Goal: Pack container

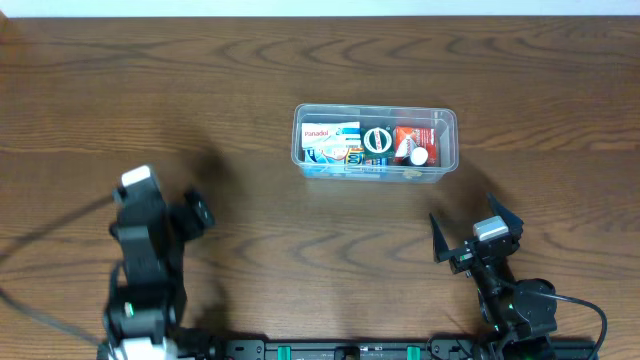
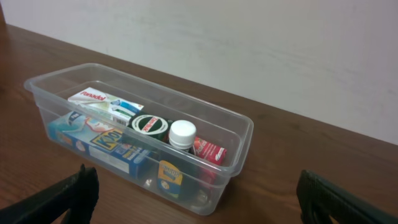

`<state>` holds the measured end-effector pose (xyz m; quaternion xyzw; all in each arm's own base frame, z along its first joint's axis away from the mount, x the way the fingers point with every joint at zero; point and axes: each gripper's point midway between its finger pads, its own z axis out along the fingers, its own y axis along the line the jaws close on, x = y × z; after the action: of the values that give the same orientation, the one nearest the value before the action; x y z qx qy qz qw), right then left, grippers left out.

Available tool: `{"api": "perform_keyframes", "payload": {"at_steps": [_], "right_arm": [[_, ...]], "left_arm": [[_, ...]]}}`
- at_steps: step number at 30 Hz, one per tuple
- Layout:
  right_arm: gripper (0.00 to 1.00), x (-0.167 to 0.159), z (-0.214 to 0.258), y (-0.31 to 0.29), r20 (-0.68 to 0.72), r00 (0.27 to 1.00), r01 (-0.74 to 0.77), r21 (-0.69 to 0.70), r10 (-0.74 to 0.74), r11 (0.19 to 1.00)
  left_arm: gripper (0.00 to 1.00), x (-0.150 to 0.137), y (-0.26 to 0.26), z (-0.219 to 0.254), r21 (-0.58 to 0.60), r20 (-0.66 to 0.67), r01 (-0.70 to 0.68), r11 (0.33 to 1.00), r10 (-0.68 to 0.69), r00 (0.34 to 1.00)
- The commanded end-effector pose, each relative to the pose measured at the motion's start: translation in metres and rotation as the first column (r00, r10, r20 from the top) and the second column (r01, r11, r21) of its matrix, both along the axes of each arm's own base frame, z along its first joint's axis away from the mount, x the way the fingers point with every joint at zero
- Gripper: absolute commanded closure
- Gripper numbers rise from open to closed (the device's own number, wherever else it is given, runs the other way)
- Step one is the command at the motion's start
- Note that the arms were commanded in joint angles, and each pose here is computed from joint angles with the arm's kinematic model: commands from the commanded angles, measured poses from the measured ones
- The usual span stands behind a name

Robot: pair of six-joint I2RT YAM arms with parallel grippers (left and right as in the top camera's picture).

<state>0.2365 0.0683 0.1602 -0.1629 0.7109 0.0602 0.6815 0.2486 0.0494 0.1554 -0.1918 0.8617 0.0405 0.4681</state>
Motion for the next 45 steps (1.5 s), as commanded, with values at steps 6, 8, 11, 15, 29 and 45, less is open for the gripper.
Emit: {"api": "perform_keyframes", "payload": {"at_steps": [6, 8, 11, 15, 29, 45], "right_arm": [[0.01, -0.001, -0.001, 0.002, 0.005, 1.0, -0.012, -0.017, 0.012, 1.0], [0.01, -0.001, -0.001, 0.002, 0.005, 1.0, -0.012, -0.017, 0.012, 1.0], [0.01, -0.001, -0.001, 0.002, 0.005, 1.0, -0.012, -0.017, 0.012, 1.0], [0.01, -0.001, -0.001, 0.002, 0.005, 1.0, -0.012, -0.017, 0.012, 1.0], [0.01, -0.001, -0.001, 0.002, 0.005, 1.0, -0.012, -0.017, 0.012, 1.0], [0.01, -0.001, -0.001, 0.002, 0.005, 1.0, -0.012, -0.017, 0.012, 1.0]], "left_arm": [[0.02, -0.013, -0.009, -0.002, 0.019, 0.255, 0.033, 0.999, -0.037, 0.966], [0.02, -0.01, -0.011, 0.0, 0.022, 0.315, 0.038, 0.999, -0.043, 0.948], [0.02, -0.008, -0.014, -0.004, 0.02, 0.366, 0.056, 0.998, -0.059, 0.929], [0.02, -0.008, -0.016, -0.018, 0.017, 0.361, 0.069, 0.997, -0.07, 0.93], [0.02, -0.008, -0.018, -0.025, 0.054, 0.383, 0.086, 0.995, -0.1, 0.918], [0.02, -0.008, -0.018, -0.017, 0.056, 0.422, 0.085, 0.995, -0.101, 0.901]]}}
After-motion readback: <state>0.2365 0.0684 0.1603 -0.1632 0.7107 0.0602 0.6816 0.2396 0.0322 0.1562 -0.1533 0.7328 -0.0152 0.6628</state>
